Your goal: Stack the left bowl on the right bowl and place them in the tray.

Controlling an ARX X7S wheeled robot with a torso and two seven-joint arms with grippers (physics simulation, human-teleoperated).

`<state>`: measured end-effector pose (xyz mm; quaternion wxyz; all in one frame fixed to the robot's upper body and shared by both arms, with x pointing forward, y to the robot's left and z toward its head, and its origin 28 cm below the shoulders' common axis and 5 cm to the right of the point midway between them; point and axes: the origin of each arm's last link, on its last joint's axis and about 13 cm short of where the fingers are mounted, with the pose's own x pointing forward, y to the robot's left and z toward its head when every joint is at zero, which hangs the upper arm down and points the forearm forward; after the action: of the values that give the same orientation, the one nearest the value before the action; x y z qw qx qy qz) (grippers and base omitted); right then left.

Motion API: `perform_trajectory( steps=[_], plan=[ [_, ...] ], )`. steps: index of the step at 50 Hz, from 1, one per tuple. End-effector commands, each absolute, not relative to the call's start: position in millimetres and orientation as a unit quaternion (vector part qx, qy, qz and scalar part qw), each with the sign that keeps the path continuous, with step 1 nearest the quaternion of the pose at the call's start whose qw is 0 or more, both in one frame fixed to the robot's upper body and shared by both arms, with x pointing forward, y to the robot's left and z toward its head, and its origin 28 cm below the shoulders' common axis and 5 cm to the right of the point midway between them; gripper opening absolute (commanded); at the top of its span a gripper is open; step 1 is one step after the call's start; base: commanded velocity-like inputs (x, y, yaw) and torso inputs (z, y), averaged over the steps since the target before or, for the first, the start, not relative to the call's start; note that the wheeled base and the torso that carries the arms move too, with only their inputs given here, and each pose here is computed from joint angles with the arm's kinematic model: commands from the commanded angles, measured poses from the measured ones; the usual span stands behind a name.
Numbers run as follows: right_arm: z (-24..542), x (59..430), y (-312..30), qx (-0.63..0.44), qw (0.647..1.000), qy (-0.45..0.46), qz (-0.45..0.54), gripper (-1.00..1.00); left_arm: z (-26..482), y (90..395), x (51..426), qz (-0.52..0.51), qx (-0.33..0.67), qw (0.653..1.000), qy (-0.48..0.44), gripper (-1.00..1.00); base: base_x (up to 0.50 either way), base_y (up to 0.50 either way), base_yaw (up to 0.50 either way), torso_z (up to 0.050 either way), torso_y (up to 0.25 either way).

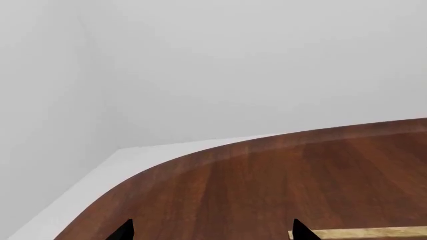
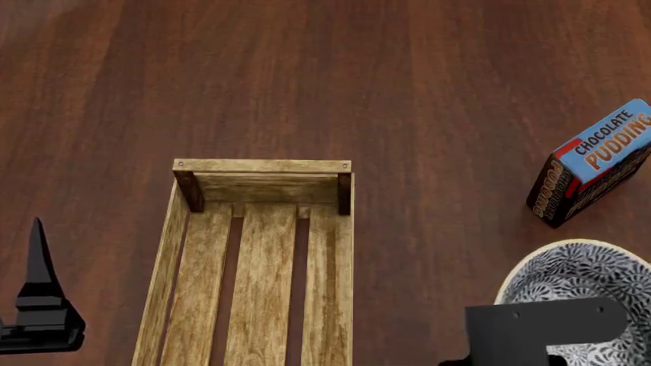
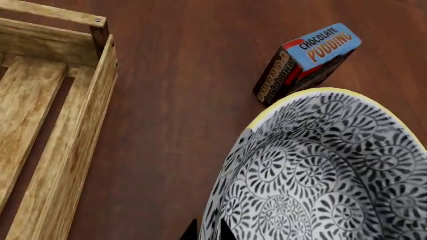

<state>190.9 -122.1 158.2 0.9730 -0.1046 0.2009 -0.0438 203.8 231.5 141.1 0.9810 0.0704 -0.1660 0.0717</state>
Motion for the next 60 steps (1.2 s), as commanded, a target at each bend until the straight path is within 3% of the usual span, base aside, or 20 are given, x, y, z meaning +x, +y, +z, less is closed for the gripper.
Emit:
perform_trajectory(
  steps=[1, 43, 60],
  plan=[
    [173.4, 198.3, -132.5, -0.124, 0.972, 0.192, -0.062, -1.00, 141.3, 232.1, 204.1, 0.074, 0.069, 0.981, -0.166, 1.00, 0.00, 0.00, 0.00, 0.000, 0.000],
    [224.8, 251.8, -193.7, -0.176, 0.951, 0.218, -0.132, -1.00, 141.3, 233.5, 206.2, 0.078, 0.068, 0.981, -0.164, 1.00, 0.00, 0.00, 0.00, 0.000, 0.000],
    [254.7, 244.6, -226.6, -0.198, 0.934, 0.217, -0.202, -1.00, 144.7, 236.5, 204.3, 0.086, 0.066, 0.980, -0.168, 1.00, 0.00, 0.00, 0.00, 0.000, 0.000]
  ],
)
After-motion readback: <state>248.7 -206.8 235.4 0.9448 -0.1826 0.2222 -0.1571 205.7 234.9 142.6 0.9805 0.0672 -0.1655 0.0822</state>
